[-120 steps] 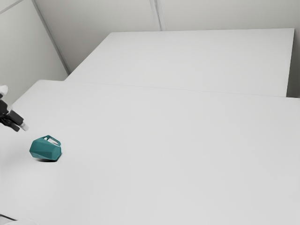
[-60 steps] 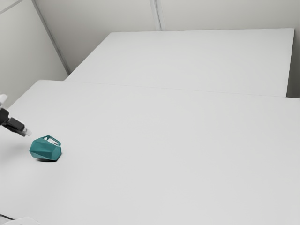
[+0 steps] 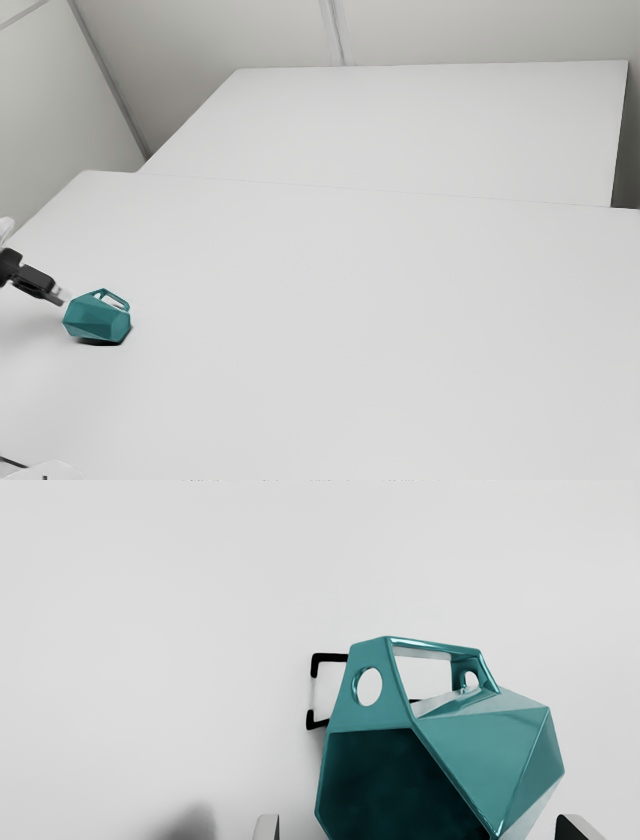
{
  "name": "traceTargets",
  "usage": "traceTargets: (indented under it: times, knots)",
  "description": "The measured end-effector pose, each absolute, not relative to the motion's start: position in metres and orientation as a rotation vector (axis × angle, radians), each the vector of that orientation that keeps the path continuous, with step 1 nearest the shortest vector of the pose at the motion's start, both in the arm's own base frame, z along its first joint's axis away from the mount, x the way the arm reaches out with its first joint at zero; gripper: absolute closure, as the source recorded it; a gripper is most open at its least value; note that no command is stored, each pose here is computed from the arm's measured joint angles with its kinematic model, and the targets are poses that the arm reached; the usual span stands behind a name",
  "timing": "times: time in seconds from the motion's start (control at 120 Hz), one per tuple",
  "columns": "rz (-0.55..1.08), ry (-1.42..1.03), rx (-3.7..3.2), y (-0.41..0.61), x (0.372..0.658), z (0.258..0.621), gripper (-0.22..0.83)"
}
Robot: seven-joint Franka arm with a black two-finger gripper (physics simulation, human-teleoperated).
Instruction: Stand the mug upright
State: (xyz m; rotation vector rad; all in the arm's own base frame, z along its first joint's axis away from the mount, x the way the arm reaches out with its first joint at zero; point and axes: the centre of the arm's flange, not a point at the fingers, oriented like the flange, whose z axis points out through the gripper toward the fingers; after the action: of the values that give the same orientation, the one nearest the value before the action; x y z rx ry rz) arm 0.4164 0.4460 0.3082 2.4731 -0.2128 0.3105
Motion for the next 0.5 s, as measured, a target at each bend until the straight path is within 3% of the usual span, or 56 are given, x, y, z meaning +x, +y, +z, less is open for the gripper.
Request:
traceTargets:
  times: [0.283,0.5]
  knots:
    - [0.327,-0.19,2.365,0.432,0.416,0.288,0.0]
    - [0.311,-0.197,2.289,0.417,0.413,0.285,0.17]
